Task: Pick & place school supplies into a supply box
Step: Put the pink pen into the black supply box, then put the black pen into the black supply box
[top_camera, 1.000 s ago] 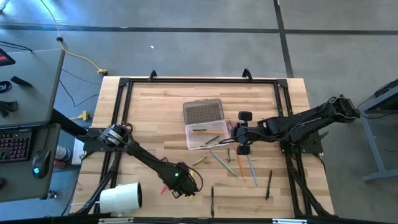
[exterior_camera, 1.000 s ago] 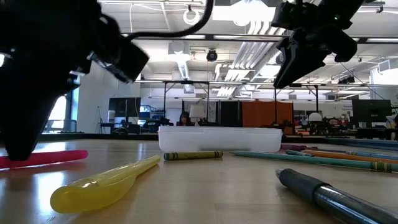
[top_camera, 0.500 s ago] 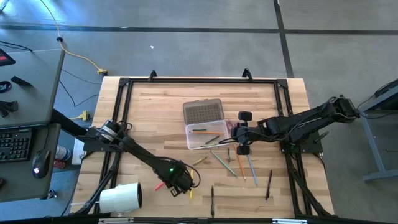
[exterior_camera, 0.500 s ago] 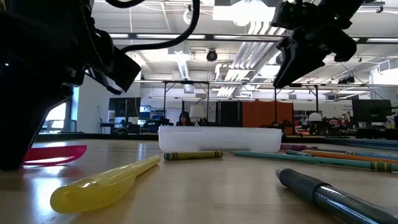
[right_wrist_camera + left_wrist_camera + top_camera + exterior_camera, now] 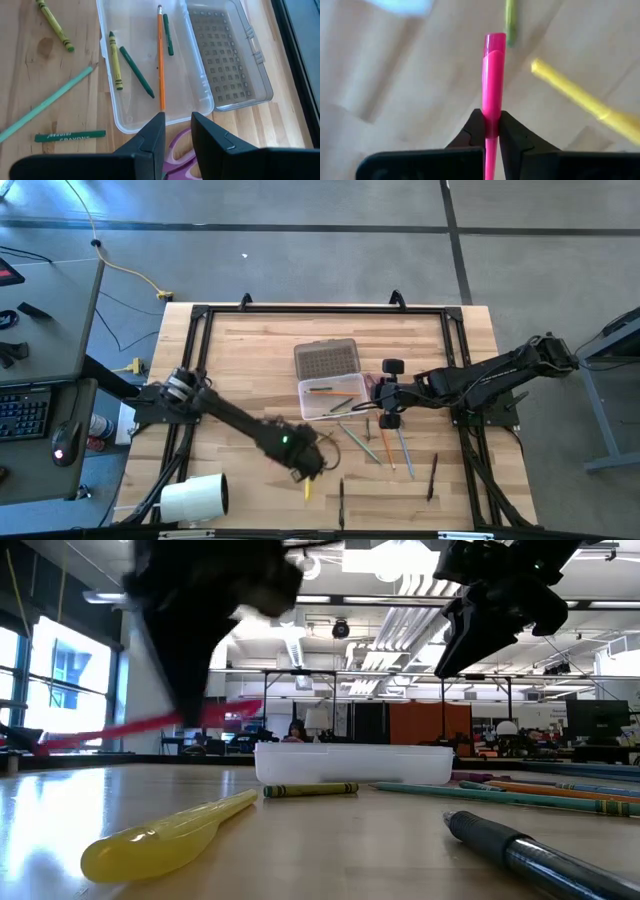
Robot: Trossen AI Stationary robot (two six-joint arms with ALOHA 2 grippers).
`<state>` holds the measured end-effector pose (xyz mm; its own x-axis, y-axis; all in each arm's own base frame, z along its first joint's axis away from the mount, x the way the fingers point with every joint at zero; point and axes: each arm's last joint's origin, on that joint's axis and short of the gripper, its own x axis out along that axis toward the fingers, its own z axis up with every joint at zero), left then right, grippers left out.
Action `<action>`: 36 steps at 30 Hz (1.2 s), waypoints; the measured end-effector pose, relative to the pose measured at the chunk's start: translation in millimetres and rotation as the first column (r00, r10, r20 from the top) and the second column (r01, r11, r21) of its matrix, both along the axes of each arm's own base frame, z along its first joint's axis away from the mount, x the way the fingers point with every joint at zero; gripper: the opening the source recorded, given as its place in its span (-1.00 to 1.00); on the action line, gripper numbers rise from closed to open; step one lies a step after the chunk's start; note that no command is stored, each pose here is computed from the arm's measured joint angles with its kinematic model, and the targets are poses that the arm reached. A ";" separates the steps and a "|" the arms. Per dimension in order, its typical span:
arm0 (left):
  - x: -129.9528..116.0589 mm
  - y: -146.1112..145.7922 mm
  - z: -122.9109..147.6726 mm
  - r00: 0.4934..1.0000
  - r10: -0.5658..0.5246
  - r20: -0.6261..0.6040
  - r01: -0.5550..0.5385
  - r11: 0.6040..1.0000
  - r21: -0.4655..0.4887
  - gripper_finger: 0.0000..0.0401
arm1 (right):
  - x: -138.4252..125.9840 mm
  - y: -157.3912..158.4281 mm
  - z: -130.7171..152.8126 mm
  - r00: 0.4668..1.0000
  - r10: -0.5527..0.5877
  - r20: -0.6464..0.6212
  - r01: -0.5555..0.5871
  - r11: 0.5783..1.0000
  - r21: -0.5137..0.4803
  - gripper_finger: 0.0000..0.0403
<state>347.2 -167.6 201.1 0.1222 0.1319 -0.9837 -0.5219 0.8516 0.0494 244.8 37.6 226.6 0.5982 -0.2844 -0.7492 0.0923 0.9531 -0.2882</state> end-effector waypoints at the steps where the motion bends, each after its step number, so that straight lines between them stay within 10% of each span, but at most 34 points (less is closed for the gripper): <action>1: 4.5 4.9 9.5 1.000 -0.004 0.014 0.004 1.000 0.014 -0.76 | 0.0 0.1 0.0 1.000 0.001 0.000 -0.001 1.000 0.000 -0.61; 9: 42.5 72.9 58.8 0.992 -0.084 0.095 0.075 0.992 0.098 -0.69 | -2.3 0.1 -1.6 0.999 0.023 -0.037 -0.023 1.000 0.000 -0.61; 20: 86.1 166.0 31.7 0.973 -0.179 0.148 0.159 0.977 0.139 -0.57 | -28.5 -4.4 0.6 0.976 -0.154 -0.152 0.172 0.978 0.115 -0.61; 36: 99.8 180.2 -8.9 0.976 -0.201 0.080 0.196 0.979 0.056 -0.22 | -28.7 -4.6 2.0 0.979 -0.152 -0.139 0.167 0.980 0.105 -0.61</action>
